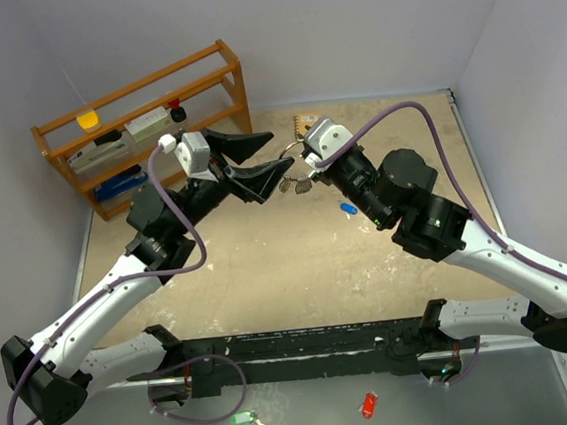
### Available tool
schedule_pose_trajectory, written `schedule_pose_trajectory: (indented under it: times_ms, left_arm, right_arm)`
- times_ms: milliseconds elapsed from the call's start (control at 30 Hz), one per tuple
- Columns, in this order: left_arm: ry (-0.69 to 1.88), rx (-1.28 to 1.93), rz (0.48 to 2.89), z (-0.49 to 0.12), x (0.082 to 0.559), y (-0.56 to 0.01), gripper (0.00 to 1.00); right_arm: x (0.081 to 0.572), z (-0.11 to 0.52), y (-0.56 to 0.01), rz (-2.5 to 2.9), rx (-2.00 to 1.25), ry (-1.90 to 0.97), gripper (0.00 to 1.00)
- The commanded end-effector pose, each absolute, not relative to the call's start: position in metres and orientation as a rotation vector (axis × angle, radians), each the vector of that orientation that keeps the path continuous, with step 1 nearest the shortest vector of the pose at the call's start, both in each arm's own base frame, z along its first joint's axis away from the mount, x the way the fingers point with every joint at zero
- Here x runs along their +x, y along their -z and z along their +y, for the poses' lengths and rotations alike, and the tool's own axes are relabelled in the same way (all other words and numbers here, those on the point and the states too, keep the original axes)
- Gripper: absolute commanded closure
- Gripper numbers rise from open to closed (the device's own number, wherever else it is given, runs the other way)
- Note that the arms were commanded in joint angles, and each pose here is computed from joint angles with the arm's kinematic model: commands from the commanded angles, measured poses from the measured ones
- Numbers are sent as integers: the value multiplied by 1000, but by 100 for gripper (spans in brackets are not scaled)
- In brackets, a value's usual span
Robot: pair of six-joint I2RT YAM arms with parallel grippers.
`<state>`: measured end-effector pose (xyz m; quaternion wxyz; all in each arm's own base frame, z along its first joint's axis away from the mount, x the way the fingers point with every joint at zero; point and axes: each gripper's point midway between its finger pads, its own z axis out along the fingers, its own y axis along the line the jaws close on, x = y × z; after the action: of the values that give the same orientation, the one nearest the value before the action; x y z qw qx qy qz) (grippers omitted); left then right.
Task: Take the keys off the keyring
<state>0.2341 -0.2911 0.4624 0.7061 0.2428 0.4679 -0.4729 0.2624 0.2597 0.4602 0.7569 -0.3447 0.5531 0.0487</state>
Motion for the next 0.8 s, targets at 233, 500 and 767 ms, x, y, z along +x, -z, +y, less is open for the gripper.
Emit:
schedule_pose_trajectory:
  times_ms: [233,500,767]
  left_arm:
    - [1109,522,956,-288,222,-475,42]
    - [1194,678,961,-320,219,-469,99]
    - [1075,601,997,-305,234,-471,100]
  right_arm:
    - [257,253,-490,1152,-664,-150,100]
    - [258,254,-489,1152,-667,-152,100]
    - [259,254,-473,1192,-681,-148,66]
